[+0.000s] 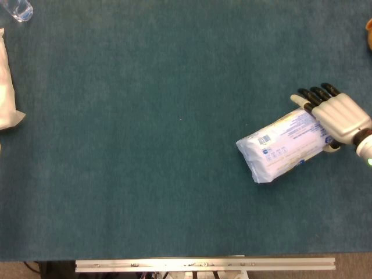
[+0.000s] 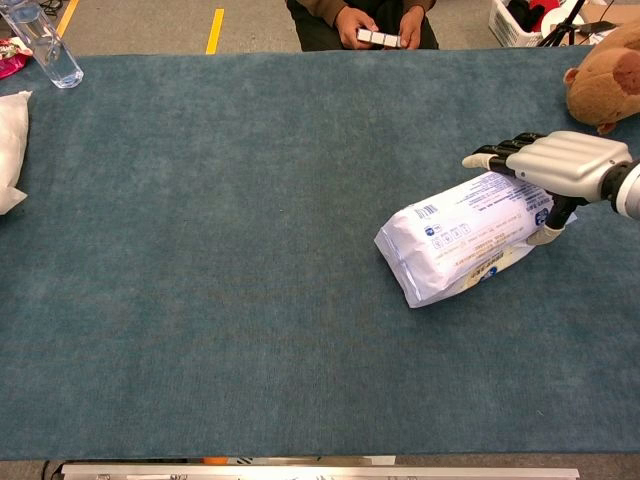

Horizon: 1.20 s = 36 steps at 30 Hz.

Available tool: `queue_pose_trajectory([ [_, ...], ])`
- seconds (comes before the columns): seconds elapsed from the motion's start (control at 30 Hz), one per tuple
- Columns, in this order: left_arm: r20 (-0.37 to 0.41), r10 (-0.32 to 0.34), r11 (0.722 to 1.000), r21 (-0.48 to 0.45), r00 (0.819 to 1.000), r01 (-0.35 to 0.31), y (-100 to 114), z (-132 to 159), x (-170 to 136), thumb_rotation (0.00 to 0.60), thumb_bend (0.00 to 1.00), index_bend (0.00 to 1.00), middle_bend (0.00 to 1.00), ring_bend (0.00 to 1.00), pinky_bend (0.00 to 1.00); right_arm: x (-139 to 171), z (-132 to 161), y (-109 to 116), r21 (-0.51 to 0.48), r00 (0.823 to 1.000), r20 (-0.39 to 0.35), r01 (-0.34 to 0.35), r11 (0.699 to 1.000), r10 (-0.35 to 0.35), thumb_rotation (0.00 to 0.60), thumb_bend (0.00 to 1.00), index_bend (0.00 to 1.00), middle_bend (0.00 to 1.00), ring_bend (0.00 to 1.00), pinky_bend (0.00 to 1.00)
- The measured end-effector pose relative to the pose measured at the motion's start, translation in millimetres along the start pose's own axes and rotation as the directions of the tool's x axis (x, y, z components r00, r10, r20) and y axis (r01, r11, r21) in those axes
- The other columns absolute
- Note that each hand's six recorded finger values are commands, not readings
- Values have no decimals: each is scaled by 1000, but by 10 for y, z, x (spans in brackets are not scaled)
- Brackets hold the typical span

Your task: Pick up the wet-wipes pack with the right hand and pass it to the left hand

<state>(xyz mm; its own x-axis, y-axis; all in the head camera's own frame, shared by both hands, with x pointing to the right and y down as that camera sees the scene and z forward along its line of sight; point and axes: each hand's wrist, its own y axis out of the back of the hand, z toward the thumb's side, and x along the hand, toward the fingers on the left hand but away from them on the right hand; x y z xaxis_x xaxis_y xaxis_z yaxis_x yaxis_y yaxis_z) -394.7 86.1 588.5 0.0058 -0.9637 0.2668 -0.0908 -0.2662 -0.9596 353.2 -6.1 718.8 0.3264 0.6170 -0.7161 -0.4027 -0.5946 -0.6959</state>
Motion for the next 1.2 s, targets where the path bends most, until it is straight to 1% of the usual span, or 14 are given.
queue_pose_trajectory([
  [0.33,15,-1,1000,7,1000,1,-3,94,28,600,314,312,249,226,163,193,-51,103,-28,999,-24,45,999,-45,600,0,0,18,0,57],
  [0.5,15,-2,1000,8,1000,2,-1,114,18,600,314,312,249,226,163,104,-76,50,-21,999,-21,34,999,-35,600,0,0,21,0,56],
  [0.53,14,-3,1000,8,1000,3,1,115,15,600,314,312,249,226,163,63,-76,32,-17,999,-22,28,999,-28,600,0,0,29,5,57],
  [0.57,13,-3,1000,9,1000,3,3,113,10,600,314,312,249,226,163,31,-74,20,-14,999,-22,24,1000,-25,600,0,0,59,30,72],
  [0.6,13,-4,1000,9,1000,4,5,111,7,600,314,312,249,226,163,-2,-65,11,-11,999,-23,24,1000,-24,600,0,21,117,87,126],
  [0.63,13,-5,1000,11,1000,5,7,110,5,600,314,312,249,226,163,-46,-49,7,-9,999,-23,28,1000,-29,600,23,122,231,212,256],
  [0.67,14,-6,1000,13,1000,6,8,112,9,600,314,312,249,226,163,-74,-37,10,-9,999,-23,36,999,-36,600,53,217,306,298,354],
  [0.7,16,-7,1000,15,1000,7,10,115,14,600,314,312,249,226,163,-95,-23,24,-11,999,-23,48,999,-48,600,108,379,412,423,496],
  [0.73,19,-9,1000,17,1000,8,13,119,19,600,314,312,249,226,163,-115,4,53,-18,997,-24,68,998,-68,600,181,526,506,533,618],
  [0.8,29,-12,1000,21,1000,11,23,134,38,600,315,312,249,226,163,-131,45,112,-36,994,-29,104,994,-105,600,240,612,568,611,704],
  [0.9,42,-19,1000,19,999,18,30,156,74,600,314,311,249,226,163,-125,108,207,-88,988,-41,148,985,-152,600,254,628,581,638,726],
  [1.0,61,-29,999,17,998,28,31,190,130,600,314,305,249,226,163,-91,171,349,-159,979,-54,188,969,-199,600,254,630,582,645,732],
  [1.1,87,-43,999,9,995,42,32,236,198,600,314,282,249,226,163,-40,225,535,-225,967,-61,227,948,-246,600,254,630,582,647,734],
  [1.2,116,-57,998,-5,992,58,52,294,278,600,314,237,249,226,163,2,284,738,-260,952,-68,271,927,-298,600,254,630,582,647,734],
])
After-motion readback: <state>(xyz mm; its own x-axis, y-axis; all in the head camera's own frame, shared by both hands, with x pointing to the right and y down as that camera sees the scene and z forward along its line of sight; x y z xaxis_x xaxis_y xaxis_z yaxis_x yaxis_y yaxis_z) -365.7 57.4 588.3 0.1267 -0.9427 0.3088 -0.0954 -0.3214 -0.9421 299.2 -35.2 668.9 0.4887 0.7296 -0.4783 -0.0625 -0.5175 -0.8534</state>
